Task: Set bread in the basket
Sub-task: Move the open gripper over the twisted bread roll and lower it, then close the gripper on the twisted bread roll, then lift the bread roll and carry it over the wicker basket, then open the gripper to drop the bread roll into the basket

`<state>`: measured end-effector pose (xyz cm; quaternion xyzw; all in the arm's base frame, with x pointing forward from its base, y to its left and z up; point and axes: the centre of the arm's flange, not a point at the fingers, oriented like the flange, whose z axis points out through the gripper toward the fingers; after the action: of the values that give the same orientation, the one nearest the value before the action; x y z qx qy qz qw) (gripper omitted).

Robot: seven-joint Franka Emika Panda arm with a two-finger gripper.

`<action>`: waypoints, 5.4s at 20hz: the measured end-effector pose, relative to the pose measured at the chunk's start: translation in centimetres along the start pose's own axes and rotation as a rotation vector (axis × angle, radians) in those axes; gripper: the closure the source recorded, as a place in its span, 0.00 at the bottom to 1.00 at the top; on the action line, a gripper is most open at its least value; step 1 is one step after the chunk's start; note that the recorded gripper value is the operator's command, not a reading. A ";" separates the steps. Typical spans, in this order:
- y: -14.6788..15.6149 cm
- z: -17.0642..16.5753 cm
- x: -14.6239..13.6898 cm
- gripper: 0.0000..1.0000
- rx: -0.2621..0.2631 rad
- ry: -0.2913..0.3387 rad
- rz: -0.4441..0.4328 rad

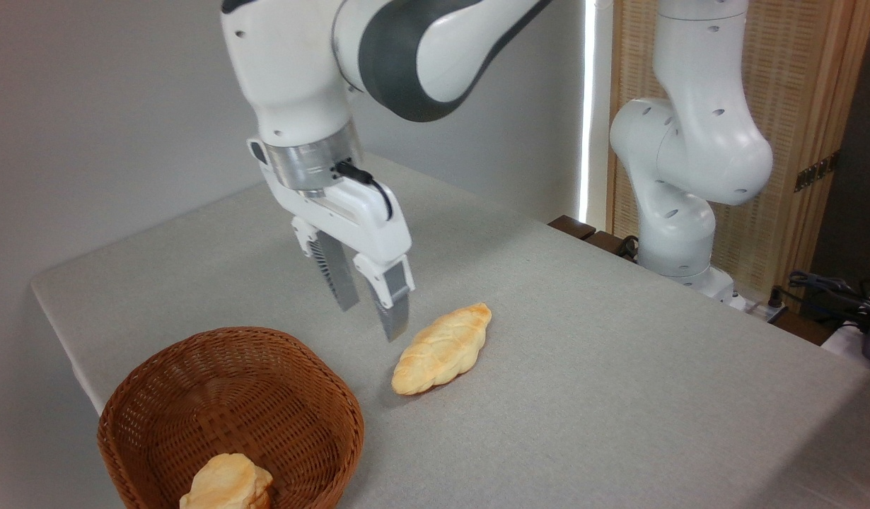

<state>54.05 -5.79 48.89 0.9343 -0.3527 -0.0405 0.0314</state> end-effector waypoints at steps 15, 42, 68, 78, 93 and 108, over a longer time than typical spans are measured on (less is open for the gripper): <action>0.0 4.3 -4.9 0.00 -0.029 -0.013 -0.082; -0.3 8.3 -3.6 0.53 -0.039 -0.046 -0.052; 1.0 -6.4 2.1 0.35 0.114 0.242 0.011; -0.1 -5.3 8.2 0.00 0.268 0.485 0.033; -1.7 -2.6 10.1 0.00 0.285 0.504 0.026; -0.6 -6.9 3.9 0.00 0.121 0.226 -0.006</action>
<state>58.07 -7.73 55.44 0.9341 -0.3461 0.0861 0.0145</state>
